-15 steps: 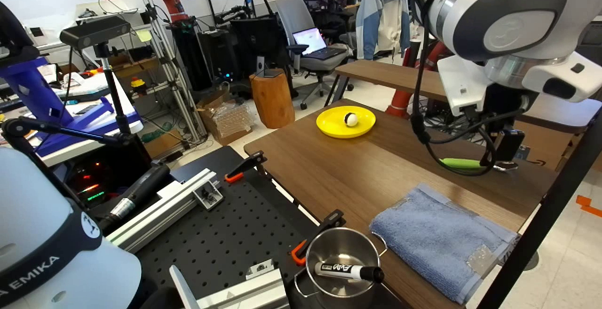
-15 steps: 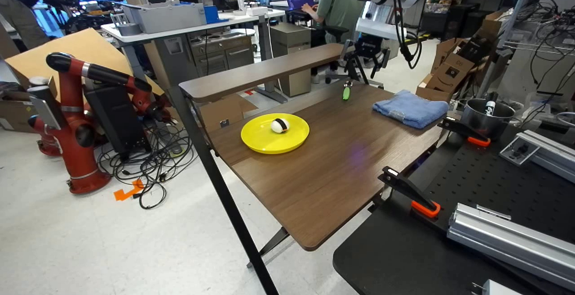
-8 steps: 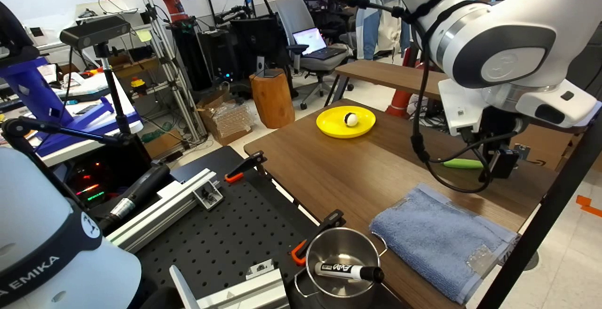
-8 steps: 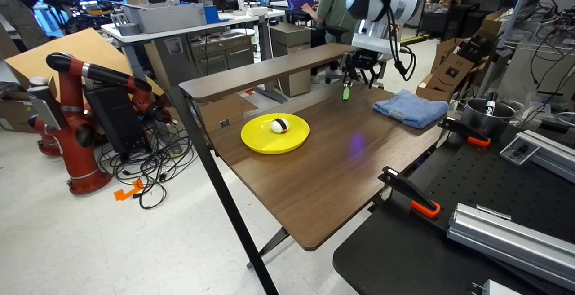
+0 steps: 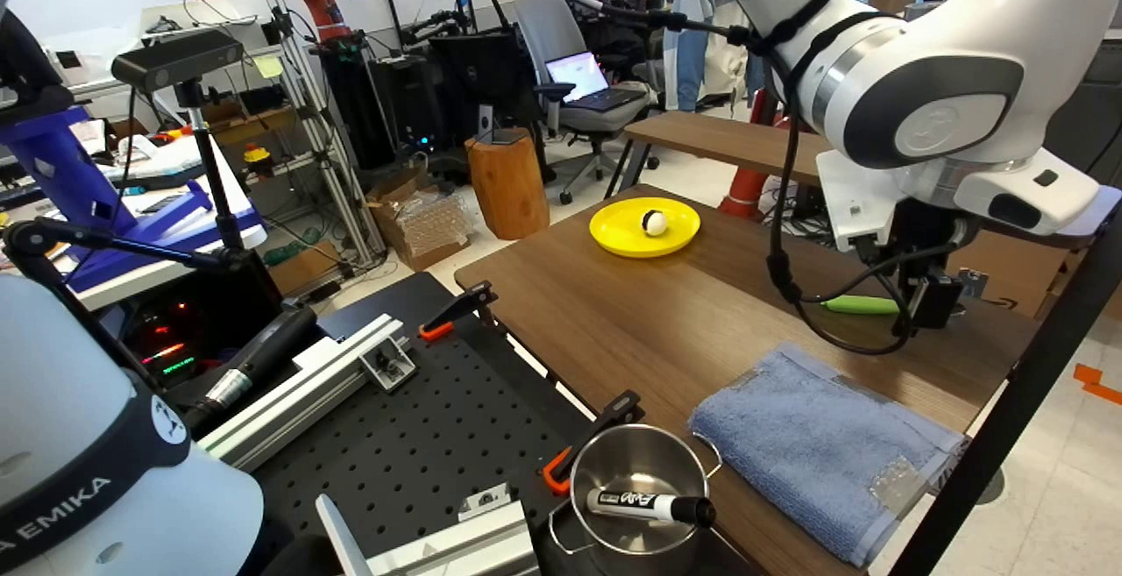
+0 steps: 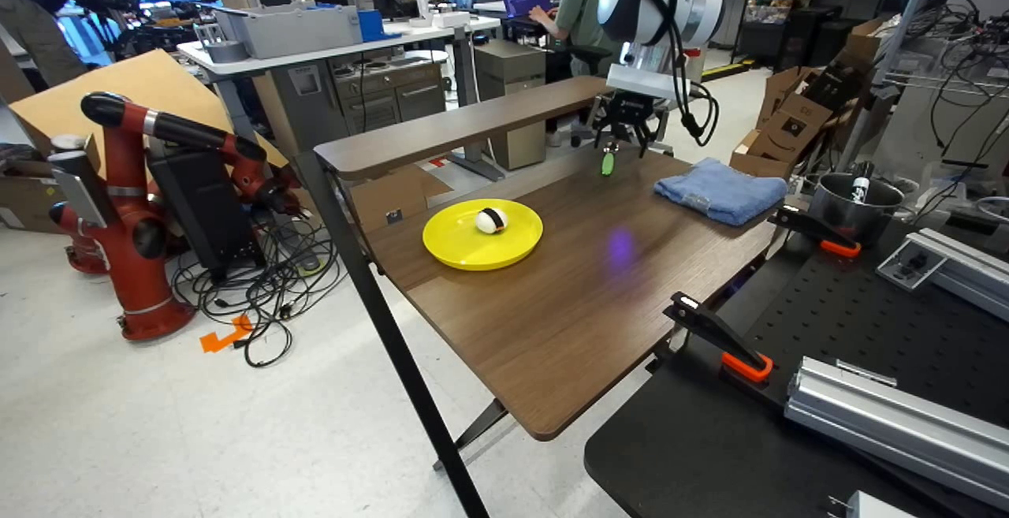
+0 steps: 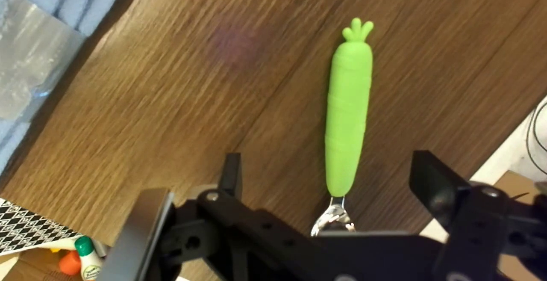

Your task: Move the spoon to the left

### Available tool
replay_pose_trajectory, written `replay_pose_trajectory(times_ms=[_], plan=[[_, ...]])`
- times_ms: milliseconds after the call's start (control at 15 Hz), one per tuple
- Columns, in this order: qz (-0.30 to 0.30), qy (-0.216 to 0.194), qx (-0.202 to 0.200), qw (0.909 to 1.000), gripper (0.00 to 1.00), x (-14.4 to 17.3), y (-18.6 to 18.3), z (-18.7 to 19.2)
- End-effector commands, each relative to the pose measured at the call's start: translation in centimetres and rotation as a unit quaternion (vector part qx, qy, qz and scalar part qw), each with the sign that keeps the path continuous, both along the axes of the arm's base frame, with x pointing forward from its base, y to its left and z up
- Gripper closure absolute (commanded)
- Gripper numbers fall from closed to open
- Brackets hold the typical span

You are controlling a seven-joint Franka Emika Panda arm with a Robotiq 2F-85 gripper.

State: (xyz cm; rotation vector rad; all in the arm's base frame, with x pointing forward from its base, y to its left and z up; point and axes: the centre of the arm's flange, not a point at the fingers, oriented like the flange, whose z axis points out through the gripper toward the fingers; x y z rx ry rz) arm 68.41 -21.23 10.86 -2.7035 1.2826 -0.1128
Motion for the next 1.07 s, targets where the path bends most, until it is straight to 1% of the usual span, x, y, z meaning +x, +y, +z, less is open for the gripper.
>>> replay_pose_trajectory(times_ms=[0, 333, 400, 467, 600, 667, 1000], plan=[[-0.011, 0.004, -0.023, 0.9997, 0.0, 1.6, 0.12, -0.97], [-0.022, 0.013, -0.038, 0.999, 0.0, 2.09, -0.27, -1.64], [-0.021, 0.015, -0.041, 0.9988, 0.15, 2.12, -0.4, -1.74], [-0.017, 0.017, -0.046, 0.9986, 0.26, 2.06, -0.52, -1.72], [-0.015, 0.016, -0.051, 0.9984, 0.42, 2.14, -0.65, -1.59], [-0.013, 0.016, -0.053, 0.9984, 0.51, 2.21, -0.65, -1.49], [-0.008, 0.014, -0.058, 0.9982, 0.88, 2.48, -0.61, -1.17]])
